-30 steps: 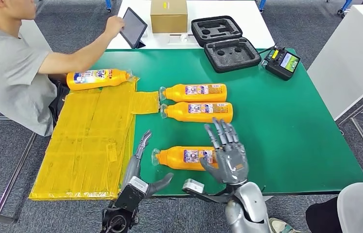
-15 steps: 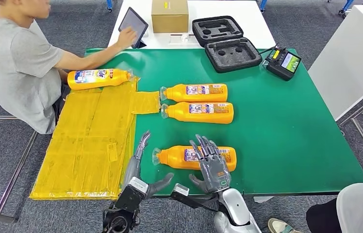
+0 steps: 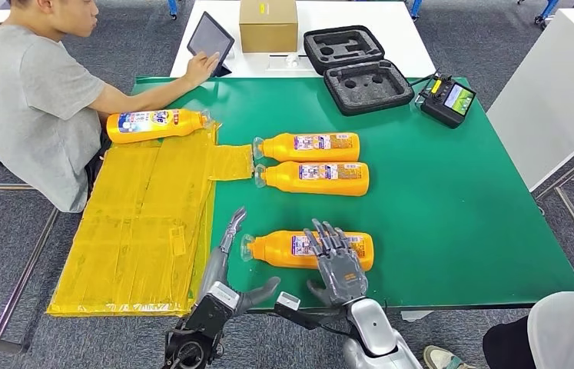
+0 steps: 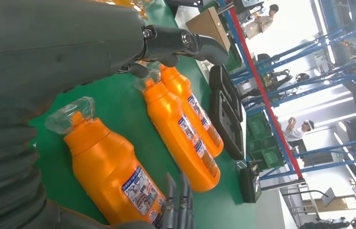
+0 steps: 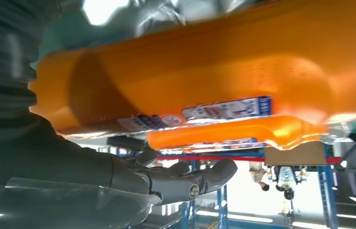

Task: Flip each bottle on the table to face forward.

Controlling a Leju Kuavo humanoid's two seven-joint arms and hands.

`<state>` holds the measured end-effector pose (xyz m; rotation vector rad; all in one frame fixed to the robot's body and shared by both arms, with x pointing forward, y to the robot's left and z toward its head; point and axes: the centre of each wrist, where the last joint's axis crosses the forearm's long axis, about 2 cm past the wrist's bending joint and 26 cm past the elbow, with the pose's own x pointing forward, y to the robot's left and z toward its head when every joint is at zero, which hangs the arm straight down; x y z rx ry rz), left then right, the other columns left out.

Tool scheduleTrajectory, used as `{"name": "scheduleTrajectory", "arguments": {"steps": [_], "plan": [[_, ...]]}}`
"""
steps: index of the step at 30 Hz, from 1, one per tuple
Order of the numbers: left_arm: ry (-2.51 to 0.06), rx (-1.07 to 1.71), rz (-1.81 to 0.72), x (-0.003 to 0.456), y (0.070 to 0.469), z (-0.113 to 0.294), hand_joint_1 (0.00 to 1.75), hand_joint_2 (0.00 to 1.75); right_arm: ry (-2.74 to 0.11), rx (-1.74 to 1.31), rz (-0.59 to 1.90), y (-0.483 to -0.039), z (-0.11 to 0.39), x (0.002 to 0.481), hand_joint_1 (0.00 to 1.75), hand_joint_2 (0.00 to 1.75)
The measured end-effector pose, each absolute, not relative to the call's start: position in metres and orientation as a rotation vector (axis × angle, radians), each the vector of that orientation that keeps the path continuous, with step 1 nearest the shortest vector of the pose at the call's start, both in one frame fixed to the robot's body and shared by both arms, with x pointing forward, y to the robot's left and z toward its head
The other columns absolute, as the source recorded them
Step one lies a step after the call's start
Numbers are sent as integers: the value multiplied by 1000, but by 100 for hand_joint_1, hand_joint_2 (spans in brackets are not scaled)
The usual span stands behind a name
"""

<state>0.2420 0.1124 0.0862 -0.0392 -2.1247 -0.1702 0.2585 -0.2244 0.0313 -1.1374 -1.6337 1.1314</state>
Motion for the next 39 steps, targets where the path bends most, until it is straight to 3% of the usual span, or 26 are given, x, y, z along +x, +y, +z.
{"name": "scheduleTrajectory", "arguments": {"steps": [39], "plan": [[-2121,-59,-191,249,110,86,0,175,-1519,-1179,1124,-241,27,280,0,175]]}}
